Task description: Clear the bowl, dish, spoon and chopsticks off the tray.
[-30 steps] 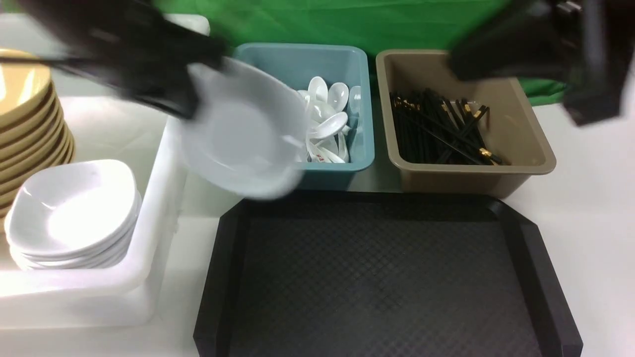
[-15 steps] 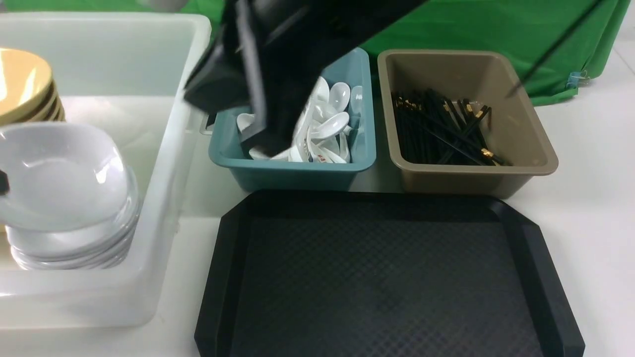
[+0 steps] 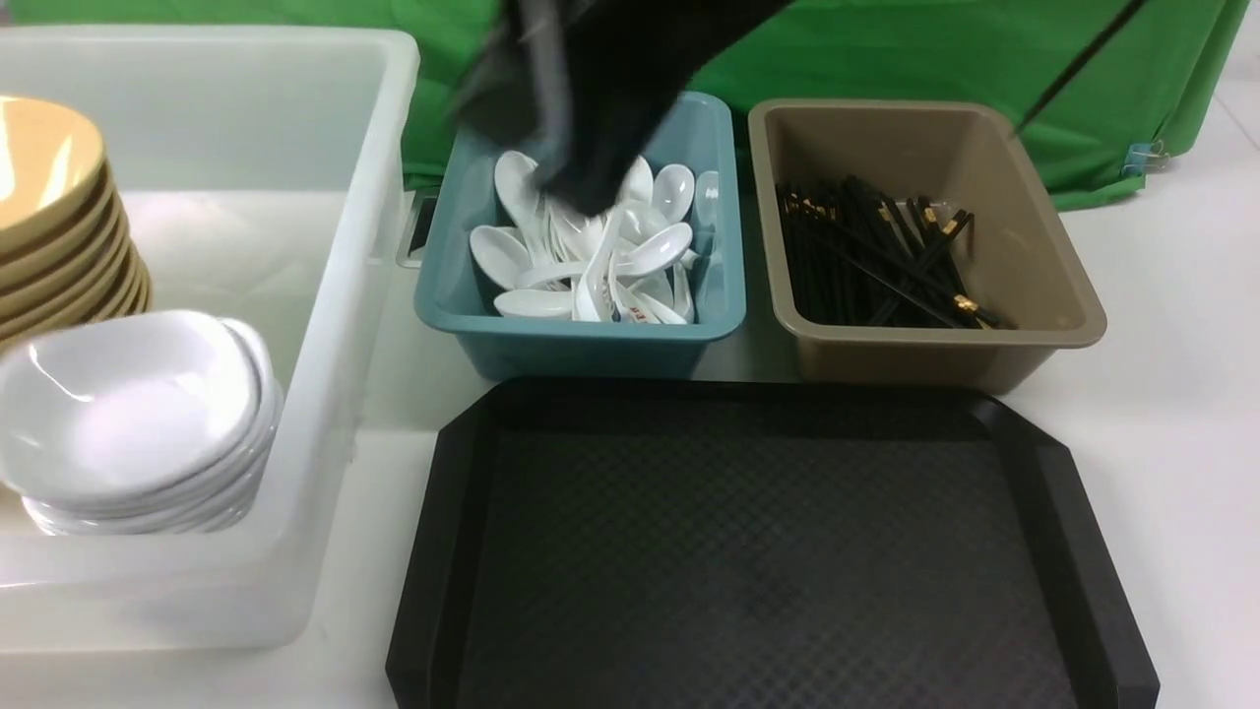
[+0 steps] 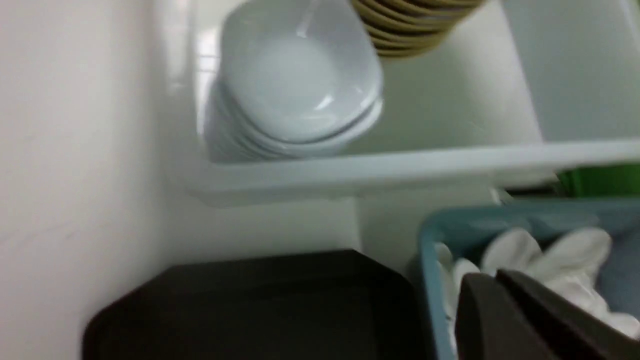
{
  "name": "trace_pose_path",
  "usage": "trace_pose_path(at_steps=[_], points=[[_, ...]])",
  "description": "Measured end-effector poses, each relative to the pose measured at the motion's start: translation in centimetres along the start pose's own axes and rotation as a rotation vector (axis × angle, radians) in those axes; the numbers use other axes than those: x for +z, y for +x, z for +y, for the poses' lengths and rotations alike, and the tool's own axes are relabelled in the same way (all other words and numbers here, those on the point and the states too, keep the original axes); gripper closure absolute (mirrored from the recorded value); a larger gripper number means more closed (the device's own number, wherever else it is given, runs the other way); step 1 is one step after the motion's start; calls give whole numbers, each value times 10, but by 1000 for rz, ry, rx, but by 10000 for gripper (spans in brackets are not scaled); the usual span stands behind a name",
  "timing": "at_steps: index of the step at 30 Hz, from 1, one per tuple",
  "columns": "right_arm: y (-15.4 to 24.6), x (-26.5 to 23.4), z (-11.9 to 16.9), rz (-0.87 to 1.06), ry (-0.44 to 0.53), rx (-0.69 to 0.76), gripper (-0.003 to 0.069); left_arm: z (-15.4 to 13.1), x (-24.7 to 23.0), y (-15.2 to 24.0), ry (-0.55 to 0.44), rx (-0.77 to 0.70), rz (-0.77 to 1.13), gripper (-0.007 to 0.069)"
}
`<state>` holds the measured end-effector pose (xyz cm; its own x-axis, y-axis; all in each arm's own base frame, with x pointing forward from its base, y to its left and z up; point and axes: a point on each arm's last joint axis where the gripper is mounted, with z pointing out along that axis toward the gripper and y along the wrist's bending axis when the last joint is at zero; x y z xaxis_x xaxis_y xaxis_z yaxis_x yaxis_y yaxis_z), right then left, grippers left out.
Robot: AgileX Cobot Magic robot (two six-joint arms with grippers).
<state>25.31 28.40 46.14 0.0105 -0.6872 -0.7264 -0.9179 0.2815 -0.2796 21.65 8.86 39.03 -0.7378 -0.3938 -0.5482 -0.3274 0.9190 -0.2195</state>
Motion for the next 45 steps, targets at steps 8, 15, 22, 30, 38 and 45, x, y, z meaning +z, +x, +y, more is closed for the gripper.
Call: trace_pose_path(at_steps=[8,15,22,30,38,45], points=[[58,-136,-42,23,333,328,649,-74,-62,28,166,363,-121,503],[119,-229,19,-249,711,403,649,-83,-122,100,374,554,-351,631],[204,-236,116,-726,960,323,649,-42,-114,175,451,483,-697,631],[270,-206,165,-980,1065,211,643,-13,-50,217,452,354,-1014,630],[274,-206,170,-1022,1076,203,554,-9,-27,220,416,378,-1071,628],[274,-206,170,-1022,1076,203,524,-8,-27,220,328,455,-1106,628]])
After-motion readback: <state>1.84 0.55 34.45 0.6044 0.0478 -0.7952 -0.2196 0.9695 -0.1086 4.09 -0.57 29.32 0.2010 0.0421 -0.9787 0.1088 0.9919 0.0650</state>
